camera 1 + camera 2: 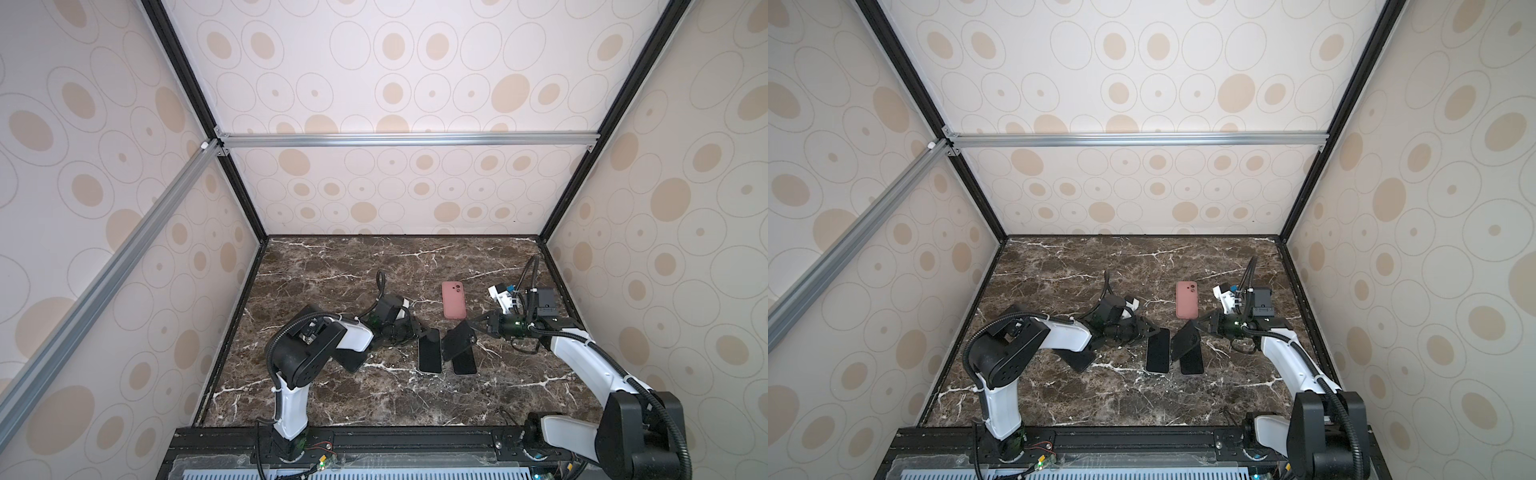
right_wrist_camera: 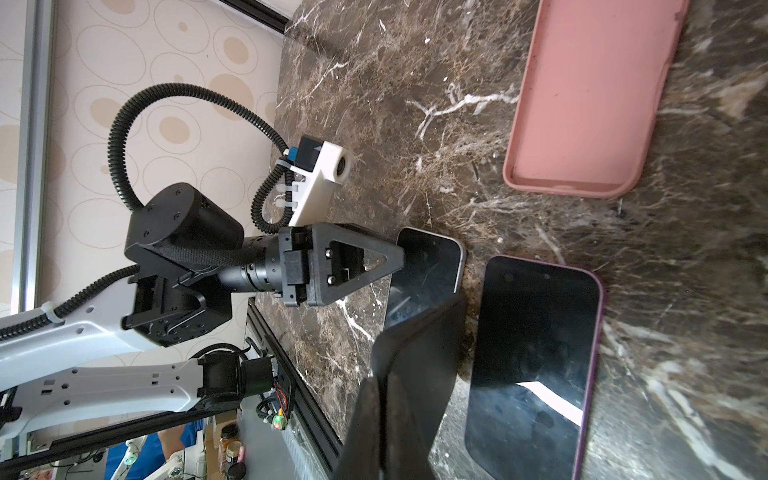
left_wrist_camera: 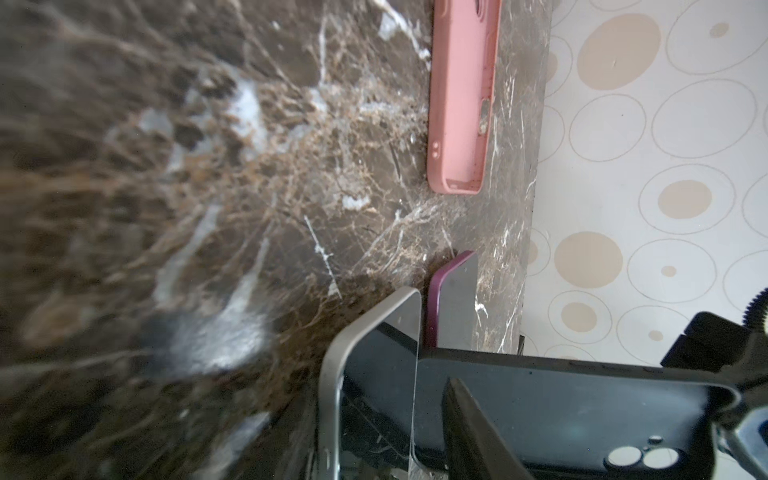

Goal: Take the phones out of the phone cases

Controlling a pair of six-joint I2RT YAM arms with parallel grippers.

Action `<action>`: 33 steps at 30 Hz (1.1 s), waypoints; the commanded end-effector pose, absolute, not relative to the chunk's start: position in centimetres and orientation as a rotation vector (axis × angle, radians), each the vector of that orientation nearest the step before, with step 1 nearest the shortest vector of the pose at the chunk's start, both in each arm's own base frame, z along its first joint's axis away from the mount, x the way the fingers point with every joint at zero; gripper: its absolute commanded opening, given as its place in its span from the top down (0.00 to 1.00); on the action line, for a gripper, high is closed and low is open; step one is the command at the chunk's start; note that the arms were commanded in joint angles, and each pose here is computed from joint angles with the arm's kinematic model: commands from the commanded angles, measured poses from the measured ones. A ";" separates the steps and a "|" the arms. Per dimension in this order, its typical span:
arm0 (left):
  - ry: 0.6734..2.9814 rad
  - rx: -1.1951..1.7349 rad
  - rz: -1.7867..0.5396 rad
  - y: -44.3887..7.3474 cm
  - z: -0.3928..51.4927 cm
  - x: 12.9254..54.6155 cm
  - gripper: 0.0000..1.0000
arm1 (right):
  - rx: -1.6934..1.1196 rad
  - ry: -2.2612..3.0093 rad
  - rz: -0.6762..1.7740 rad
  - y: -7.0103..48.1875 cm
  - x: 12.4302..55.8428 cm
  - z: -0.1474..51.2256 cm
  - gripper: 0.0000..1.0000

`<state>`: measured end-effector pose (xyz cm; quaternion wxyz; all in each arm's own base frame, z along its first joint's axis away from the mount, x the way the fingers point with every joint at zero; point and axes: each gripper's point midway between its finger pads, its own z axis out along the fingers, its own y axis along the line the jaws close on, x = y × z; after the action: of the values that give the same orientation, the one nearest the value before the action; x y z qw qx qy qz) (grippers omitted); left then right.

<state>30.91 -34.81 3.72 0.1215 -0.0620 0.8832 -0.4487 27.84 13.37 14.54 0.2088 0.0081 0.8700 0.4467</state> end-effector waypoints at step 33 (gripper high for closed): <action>1.725 1.101 -0.890 -33.9 27.3 21.7 0.44 | -0.502 2.255 1.412 19.9 21.4 29.8 1.00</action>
<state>23.22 -32.91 25.70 0.4432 0.3909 0.7281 -0.3474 22.39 19.40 29.51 0.2359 -0.1640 0.8187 0.4971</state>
